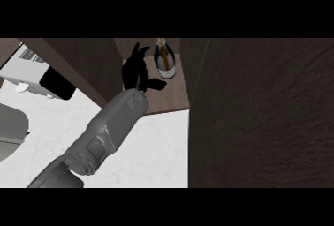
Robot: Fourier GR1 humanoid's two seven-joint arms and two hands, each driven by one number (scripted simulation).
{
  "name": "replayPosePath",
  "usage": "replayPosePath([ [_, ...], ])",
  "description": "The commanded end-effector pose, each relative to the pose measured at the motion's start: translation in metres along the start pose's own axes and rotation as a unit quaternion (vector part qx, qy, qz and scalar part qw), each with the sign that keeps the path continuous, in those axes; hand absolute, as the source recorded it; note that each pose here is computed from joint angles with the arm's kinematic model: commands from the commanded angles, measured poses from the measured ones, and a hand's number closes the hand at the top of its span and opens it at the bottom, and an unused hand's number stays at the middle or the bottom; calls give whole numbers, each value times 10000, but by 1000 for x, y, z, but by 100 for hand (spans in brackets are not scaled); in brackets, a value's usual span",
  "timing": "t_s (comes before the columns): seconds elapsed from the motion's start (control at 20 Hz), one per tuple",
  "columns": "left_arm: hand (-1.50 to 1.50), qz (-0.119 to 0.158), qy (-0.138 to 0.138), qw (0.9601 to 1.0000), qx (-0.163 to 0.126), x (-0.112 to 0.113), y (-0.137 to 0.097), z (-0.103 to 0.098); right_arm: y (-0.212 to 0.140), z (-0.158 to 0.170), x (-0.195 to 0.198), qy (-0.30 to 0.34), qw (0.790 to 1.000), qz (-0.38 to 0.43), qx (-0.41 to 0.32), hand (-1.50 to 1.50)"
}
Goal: Pick up the wine, place it into the cabinet and close the cabinet
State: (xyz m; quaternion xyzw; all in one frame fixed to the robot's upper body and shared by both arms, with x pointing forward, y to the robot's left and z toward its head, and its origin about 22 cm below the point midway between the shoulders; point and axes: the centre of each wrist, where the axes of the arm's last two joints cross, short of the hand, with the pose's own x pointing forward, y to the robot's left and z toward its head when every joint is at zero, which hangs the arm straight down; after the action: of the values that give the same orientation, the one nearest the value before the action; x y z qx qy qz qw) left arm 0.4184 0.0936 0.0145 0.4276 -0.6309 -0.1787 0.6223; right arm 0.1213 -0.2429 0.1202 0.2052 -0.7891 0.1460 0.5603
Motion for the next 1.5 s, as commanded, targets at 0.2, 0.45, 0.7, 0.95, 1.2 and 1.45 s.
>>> replayPosePath([
  [0.2, -150, 482, 37, 9988, 67, -7, -3, 6, 5, 6, 12, -136, 9995, -276, 83, -150],
  [0.45, -150, 1139, -212, 9933, -55, 4, 1, 5, 9, 9, 18, -65, 9995, -306, 45, -150],
  [0.7, -150, 1631, -381, 9857, 177, 1, 1, 10, 5, 6, 17, -103, 9997, -220, 64, -150],
  [0.95, -150, 2200, -491, 9737, 328, 12, 6, 9, 12, 4, 26, -93, 9997, -204, -1, -150],
  [1.2, -150, 2763, -458, 9585, 530, 22, 13, 7, 19, 11, 35, -23, 9996, -249, -147, -150],
  [1.45, -150, 3403, -515, 9383, 335, 8, 9, 23, 22, 11, 37, 2, 9997, -224, -94, -150],
])
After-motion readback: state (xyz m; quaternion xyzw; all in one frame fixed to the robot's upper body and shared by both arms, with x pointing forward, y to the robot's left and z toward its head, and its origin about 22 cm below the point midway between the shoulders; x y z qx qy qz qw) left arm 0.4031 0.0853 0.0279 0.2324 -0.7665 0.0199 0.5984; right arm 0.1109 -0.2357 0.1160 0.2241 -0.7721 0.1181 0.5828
